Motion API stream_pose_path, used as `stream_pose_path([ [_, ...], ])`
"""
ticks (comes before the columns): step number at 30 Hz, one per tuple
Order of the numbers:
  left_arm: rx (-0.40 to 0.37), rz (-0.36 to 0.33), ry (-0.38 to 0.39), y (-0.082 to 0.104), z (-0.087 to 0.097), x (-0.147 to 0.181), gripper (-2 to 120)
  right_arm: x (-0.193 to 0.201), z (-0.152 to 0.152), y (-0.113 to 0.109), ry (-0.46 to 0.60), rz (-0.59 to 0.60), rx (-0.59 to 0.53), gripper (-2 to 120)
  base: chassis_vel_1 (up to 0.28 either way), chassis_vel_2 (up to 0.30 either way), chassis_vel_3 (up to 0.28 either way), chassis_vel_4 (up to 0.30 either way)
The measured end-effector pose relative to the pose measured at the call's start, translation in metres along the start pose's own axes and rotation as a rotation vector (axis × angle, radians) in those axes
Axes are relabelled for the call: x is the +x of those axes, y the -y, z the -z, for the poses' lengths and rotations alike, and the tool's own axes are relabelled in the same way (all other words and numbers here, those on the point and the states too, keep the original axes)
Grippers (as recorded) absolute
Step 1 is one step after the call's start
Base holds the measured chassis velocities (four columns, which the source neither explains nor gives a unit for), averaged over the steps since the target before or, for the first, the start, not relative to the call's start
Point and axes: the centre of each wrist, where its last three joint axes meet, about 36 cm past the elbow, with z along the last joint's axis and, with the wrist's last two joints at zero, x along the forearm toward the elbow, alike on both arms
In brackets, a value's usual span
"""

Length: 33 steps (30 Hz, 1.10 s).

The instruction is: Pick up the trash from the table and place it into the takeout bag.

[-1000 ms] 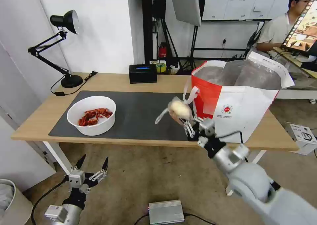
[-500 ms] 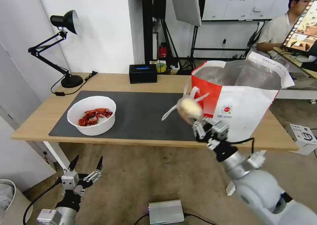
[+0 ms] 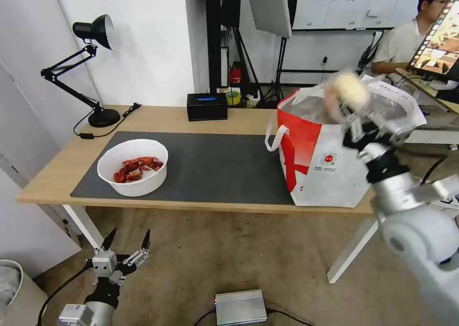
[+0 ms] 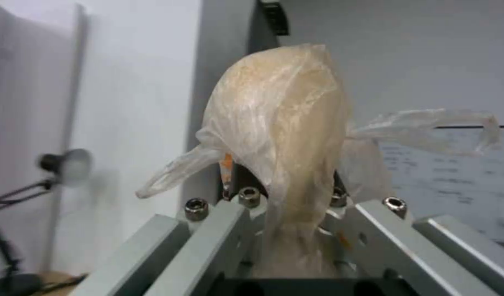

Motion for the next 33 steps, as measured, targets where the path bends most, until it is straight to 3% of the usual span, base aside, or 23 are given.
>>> stream_pose_path([
  [9,-0.002,-0.04,-0.003,0.001,-0.003,-0.008,100,-0.028,0.03,0.027,-0.09,-0.106,0.017,6,0.0,0.0,0.0,0.0],
  [13,0.001,-0.042,-0.003,0.002,-0.004,-0.009,100,-0.047,0.042,0.037,-0.177,-0.163,0.001,6,0.0,0.0,0.0,0.0],
  [15,0.008,-0.048,0.0,0.005,-0.005,-0.01,100,-0.063,0.042,0.048,-0.282,-0.222,-0.022,6,0.0,0.0,0.0,0.0],
  [33,0.016,-0.081,0.005,0.008,-0.007,-0.013,100,-0.106,0.061,0.056,-0.658,-0.364,-0.24,6,0.0,0.0,0.0,0.0],
])
